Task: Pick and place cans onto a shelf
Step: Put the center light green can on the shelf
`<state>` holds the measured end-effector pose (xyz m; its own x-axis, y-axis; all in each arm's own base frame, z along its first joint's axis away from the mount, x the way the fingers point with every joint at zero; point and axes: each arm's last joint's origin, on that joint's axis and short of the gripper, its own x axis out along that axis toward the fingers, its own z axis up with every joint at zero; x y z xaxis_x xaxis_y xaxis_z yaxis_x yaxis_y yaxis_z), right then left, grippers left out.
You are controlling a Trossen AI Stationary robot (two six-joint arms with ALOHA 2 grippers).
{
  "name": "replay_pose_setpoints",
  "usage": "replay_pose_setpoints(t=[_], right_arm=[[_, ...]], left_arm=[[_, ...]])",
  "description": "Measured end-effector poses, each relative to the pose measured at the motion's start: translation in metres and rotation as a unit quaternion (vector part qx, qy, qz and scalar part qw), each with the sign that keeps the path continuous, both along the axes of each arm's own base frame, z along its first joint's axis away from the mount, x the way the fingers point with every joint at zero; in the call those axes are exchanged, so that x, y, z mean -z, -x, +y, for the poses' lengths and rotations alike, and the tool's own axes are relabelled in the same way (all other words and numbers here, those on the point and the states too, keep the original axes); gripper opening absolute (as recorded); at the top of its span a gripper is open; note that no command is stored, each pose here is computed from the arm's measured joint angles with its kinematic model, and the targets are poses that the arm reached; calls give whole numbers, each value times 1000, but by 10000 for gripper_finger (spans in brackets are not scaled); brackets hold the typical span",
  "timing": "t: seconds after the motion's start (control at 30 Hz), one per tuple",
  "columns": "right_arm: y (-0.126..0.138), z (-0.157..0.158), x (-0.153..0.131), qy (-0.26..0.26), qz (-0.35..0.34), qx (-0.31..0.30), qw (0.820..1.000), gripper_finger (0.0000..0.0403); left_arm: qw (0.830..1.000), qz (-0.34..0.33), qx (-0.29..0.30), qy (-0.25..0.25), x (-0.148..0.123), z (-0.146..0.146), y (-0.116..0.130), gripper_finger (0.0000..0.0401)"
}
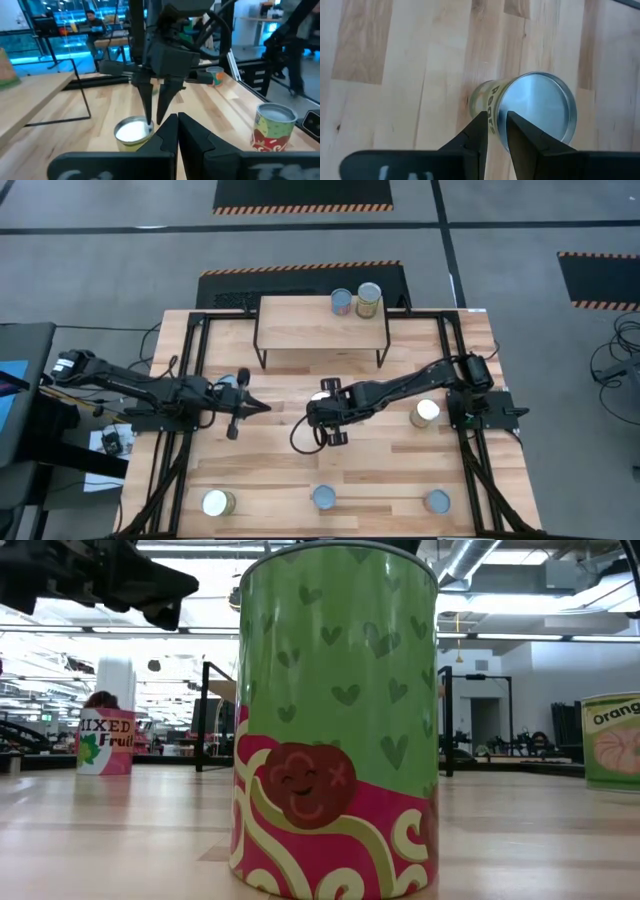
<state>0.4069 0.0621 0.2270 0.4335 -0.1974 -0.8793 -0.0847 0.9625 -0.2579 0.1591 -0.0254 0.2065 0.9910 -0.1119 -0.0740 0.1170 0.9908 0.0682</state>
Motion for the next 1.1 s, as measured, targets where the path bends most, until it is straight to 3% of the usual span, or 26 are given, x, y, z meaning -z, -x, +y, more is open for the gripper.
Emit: replay_pose_setpoints(t=[0.4, 0.63, 0.77, 1.1], right_arm=[[-2, -16, 7, -12, 25, 8, 1000, 69], [-4, -16, 12, 29, 41, -29, 998, 43], [-2, -16, -4, 31, 58, -48, 997, 9], [-7, -14, -96, 53, -9, -103, 993, 5]], left_arm=[[1000, -8, -9, 6, 2, 5, 15, 1], [1000, -4, -9, 5, 2, 5, 15, 1], [1000, -4, -9, 5, 2, 5, 15, 1], [1000, -2, -10, 4, 3, 5, 15, 1]])
